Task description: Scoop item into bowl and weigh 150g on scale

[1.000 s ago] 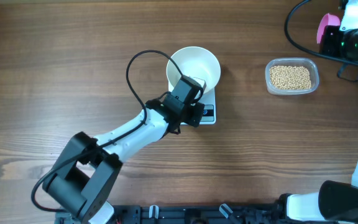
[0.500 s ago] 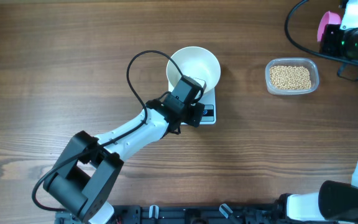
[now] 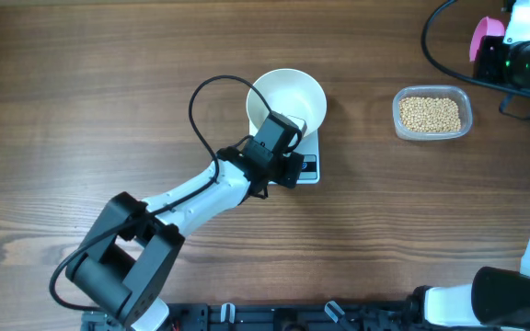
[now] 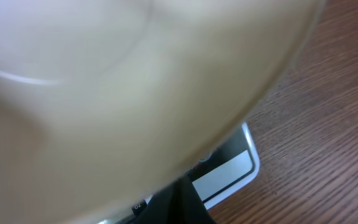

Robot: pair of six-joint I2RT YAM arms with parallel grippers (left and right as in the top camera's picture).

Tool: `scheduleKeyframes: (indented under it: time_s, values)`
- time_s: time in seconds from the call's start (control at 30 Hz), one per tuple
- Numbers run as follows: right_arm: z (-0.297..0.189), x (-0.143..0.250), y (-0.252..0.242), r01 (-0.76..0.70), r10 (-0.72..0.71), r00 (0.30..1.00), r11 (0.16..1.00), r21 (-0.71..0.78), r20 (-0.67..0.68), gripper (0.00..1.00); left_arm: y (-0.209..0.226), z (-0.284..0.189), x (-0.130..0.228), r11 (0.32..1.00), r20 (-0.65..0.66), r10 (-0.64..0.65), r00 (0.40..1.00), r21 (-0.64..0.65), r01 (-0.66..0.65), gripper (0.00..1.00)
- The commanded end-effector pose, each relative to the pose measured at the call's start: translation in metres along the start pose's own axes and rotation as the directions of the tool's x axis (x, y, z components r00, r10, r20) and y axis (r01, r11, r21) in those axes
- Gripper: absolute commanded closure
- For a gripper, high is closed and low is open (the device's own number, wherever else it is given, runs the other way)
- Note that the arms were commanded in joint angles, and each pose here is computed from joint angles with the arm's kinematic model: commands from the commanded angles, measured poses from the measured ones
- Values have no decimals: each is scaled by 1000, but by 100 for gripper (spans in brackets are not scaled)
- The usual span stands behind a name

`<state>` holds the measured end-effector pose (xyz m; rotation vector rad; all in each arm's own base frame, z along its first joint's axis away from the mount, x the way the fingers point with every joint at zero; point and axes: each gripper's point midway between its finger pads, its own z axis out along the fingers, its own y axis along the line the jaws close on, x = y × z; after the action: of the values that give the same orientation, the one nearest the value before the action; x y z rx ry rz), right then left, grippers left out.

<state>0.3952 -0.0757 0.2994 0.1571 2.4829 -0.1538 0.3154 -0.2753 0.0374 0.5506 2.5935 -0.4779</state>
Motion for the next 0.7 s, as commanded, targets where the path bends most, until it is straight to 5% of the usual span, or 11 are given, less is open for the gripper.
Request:
scheduleKeyframes:
  time_s: [0.0,0.67]
  values:
    - [5,0,-4,13,-13,1000,1000,11,-9,96,-3,10,13,1000,-41,12,999,10,-11,96]
    - [5,2,-4,13,-12,1000,1000,10,-15,96,5,14,15,999,-42,10,999,-30,-11,96]
